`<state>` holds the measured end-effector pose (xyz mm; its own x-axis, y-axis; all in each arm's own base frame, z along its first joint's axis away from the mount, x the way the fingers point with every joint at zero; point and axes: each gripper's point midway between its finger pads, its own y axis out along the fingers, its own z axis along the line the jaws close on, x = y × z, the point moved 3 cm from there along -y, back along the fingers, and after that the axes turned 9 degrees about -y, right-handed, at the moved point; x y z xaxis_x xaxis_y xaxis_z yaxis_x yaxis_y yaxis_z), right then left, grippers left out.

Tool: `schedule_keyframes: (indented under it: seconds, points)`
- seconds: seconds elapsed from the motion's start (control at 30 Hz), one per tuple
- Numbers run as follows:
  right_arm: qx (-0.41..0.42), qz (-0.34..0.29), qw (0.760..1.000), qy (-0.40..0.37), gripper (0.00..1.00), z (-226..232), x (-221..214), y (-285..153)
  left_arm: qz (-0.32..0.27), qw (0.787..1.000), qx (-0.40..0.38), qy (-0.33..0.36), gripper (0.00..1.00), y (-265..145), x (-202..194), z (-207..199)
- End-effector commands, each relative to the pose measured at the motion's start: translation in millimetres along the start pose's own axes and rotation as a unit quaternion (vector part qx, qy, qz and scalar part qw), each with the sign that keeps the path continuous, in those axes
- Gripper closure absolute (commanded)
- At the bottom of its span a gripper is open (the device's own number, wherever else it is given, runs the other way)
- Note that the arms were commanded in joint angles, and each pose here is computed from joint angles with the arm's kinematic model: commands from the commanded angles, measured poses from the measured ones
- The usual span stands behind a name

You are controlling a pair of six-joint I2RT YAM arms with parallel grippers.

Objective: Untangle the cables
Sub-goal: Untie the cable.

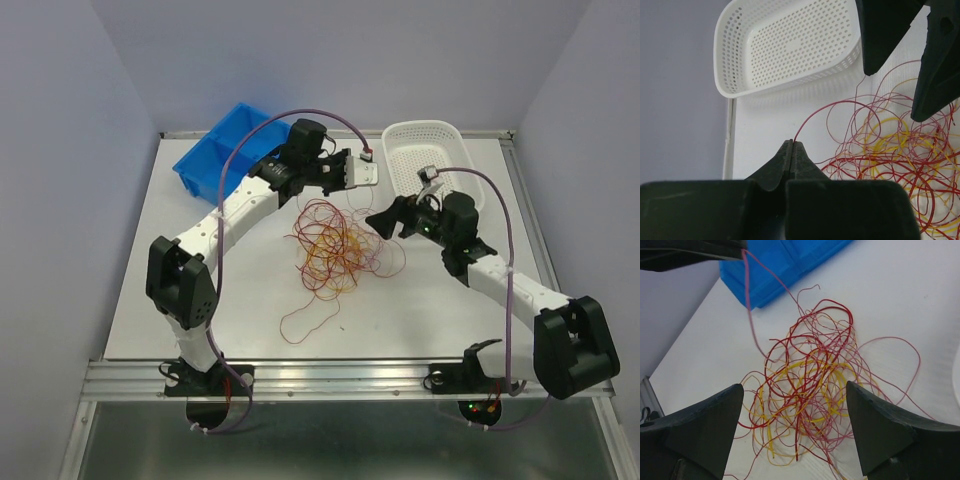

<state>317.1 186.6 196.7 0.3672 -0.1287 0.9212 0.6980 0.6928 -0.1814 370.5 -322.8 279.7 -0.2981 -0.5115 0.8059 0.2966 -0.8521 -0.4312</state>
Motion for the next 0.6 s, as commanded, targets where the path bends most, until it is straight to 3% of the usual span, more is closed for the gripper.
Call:
schedule_keyframes:
  seconds: [0.0, 0.1, 0.3, 0.4, 0.43, 0.5, 0.53, 0.57]
  points:
    - [0.069, -0.077, 0.991, -0.086, 0.11, 36.1, 52.7, 5.1, -0.003, 1.0, 0.004, -0.011, 1.0, -5.7, 2.6, -1.0]
    - [0.079, -0.078, 0.988, -0.104, 0.1, 44.0, 55.7, 11.0, -0.008, 1.0, 0.006, -0.011, 1.0, -9.5, 6.9, -0.5]
    - [0.047, -0.085, 0.989, -0.111, 0.26, 32.6, 64.6, 24.7, -0.019, 1.0, 0.003, -0.011, 1.0, -19.3, 17.8, -3.7]
    - [0.058, -0.101, 0.986, -0.119, 0.42, 37.5, 76.6, 27.6, -0.024, 1.0, 0.003, -0.008, 1.0, -26.3, 24.3, -6.0]
    - [0.064, -0.102, 0.986, -0.119, 0.56, 39.2, 79.4, 28.2, -0.027, 1.0, 0.005, -0.006, 1.0, -29.7, 27.5, -5.8]
    - [0.068, -0.108, 0.985, -0.119, 0.72, 41.8, 87.1, 29.7, -0.031, 0.999, 0.008, -0.007, 1.0, -33.5, 31.7, -5.8]
    - [0.074, -0.116, 0.983, -0.123, 0.92, 45.6, 95.5, 30.2, -0.035, 0.999, 0.012, -0.006, 1.0, -38.4, 36.9, -5.1]
    - [0.073, -0.121, 0.983, -0.121, 0.99, 45.9, 100.8, 30.2, -0.038, 0.999, 0.015, -0.006, 1.0, -41.0, 39.6, -3.7]
